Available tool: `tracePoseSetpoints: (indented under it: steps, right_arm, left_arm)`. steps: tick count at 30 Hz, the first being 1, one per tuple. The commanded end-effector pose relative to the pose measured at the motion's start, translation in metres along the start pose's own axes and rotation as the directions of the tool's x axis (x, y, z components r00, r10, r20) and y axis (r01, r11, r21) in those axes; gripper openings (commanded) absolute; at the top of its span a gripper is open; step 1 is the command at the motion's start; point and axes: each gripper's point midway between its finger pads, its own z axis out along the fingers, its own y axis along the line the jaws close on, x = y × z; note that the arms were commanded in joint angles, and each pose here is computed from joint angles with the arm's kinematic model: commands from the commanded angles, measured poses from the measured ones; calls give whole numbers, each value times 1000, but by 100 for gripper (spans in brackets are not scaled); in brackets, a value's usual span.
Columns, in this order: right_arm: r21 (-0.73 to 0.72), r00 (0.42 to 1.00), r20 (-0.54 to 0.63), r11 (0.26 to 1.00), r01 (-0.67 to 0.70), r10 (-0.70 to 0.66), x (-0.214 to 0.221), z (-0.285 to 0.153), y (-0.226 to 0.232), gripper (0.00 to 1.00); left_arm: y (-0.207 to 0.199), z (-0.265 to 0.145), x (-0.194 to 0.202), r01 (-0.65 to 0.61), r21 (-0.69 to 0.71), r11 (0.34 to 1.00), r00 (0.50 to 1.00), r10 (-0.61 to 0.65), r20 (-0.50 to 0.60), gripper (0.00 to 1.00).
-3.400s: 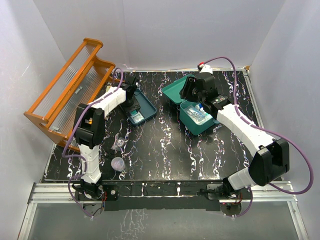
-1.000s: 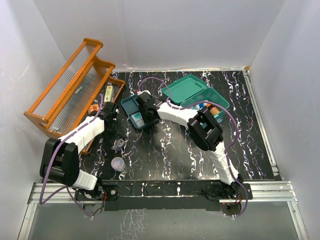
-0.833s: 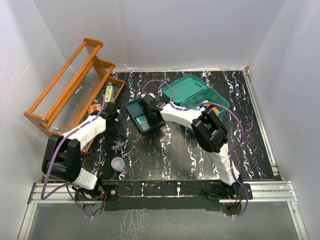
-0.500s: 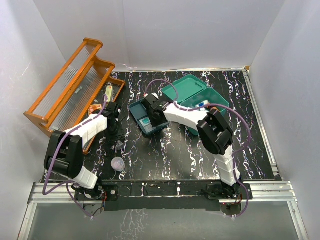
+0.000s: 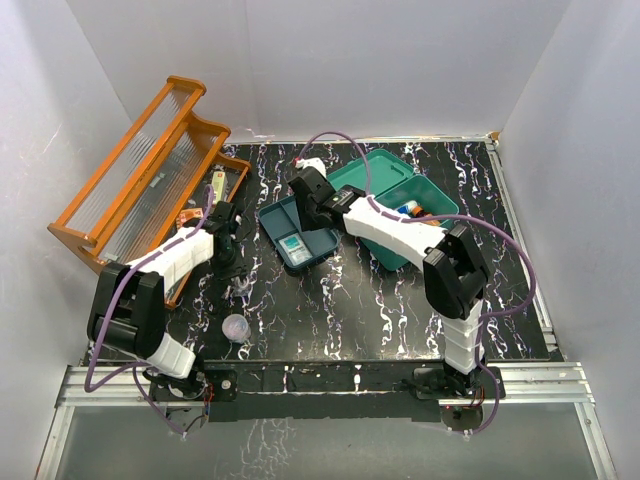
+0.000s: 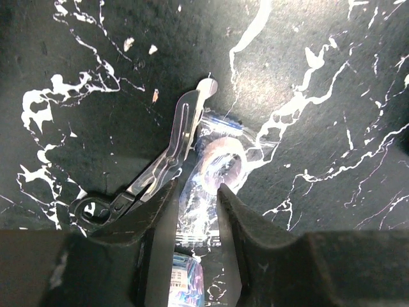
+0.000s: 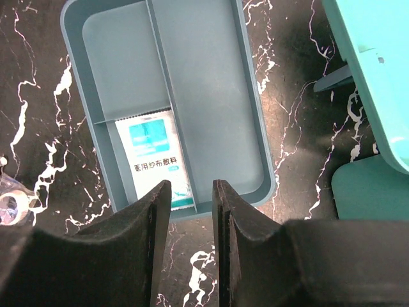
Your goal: Organize the medicine kit
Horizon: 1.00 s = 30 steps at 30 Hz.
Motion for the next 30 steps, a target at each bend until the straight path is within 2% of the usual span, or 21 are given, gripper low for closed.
tracePoseSetpoints:
  steps: [1, 5, 16, 21, 24, 30]
  right_arm:
    - [-17, 993, 101, 998, -63, 64, -29, -17, 0, 30]
    - [-18, 993, 100, 998, -67, 68, -27, -19, -1, 30]
    - [-15, 989, 128, 997, -75, 76, -35, -27, -3, 29]
    - [-10, 980, 172, 995, -95, 95, -48, -37, -8, 28]
    - [-12, 970, 211, 992, -124, 124, -56, -46, -14, 28]
    - [-42, 936, 304, 984, -174, 179, -75, -76, -25, 28]
  left_arm:
    - [-7, -2, -14, 4, 18, 1000, 999, -5, 34, 28]
    - [-8, 8, -11, 2, 15, 1000, 1000, -3, 13, 27]
    - [-8, 17, -8, -12, 11, 1000, 1000, 12, -5, 5]
    - [-15, -7, -29, 5, 52, 999, 996, -9, 86, 3]
    - [-30, -30, -48, 19, 133, 991, 986, -40, 161, 4]
    - [-72, -66, -93, 111, 320, 941, 948, -197, 250, 6]
